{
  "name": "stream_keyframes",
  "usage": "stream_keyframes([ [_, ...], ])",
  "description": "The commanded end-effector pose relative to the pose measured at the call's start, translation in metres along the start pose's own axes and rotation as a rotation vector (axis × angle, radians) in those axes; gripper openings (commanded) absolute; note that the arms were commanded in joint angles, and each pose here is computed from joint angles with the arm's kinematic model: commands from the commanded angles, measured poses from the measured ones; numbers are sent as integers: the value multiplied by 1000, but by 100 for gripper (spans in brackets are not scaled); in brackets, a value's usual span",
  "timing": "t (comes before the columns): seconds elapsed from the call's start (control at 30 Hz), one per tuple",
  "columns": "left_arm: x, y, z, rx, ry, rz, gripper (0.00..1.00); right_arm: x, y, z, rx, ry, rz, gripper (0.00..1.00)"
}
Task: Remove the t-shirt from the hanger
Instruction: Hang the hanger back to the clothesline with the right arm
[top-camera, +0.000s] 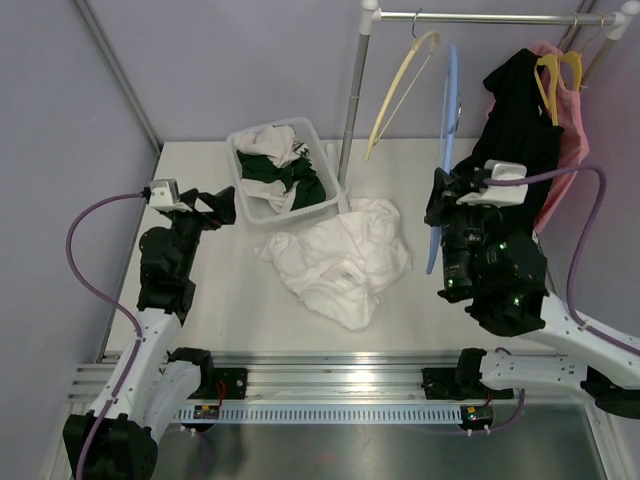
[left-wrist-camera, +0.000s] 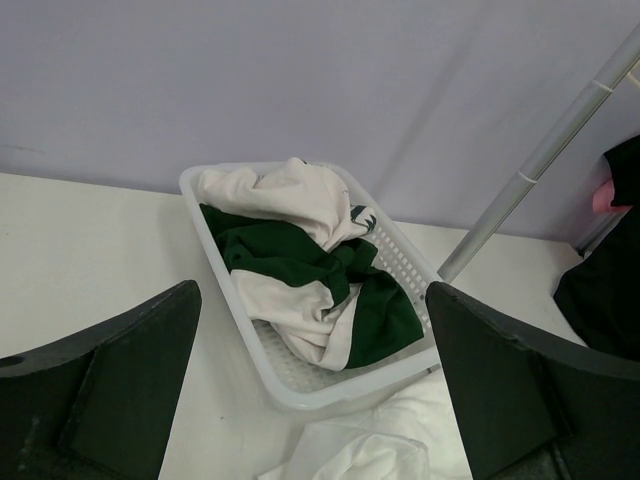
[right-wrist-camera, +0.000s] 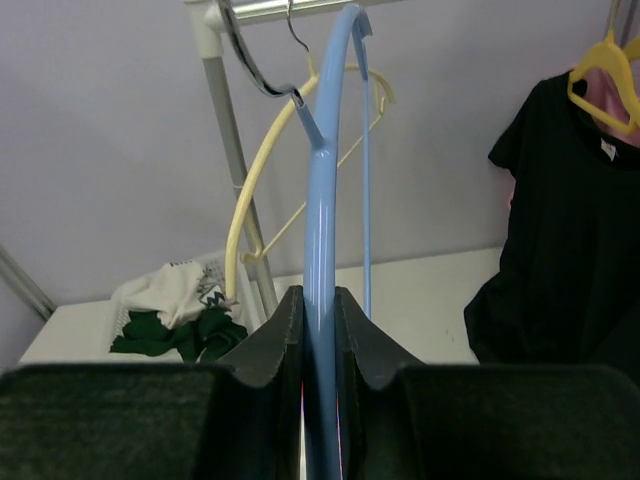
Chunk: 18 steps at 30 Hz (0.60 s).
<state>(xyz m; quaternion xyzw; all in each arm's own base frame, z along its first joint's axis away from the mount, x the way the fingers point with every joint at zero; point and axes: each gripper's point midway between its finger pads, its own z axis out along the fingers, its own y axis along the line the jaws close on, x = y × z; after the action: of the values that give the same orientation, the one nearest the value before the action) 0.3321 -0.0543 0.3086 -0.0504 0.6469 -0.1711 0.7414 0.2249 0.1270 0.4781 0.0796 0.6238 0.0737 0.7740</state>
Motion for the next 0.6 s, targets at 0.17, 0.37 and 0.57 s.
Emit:
stream_keyframes([
  [0.17, -21, -11, 4, 51, -83, 40, 99, 11, -28, 37, 131, 68, 0, 0],
  [0.37, -20, -10, 5, 51, -78, 42, 99, 23, -31, 68, 144, 136, -6, 0],
  [0.57, -17, -10, 6, 52, -71, 40, 99, 24, -33, 104, 111, 189, 12, 0],
])
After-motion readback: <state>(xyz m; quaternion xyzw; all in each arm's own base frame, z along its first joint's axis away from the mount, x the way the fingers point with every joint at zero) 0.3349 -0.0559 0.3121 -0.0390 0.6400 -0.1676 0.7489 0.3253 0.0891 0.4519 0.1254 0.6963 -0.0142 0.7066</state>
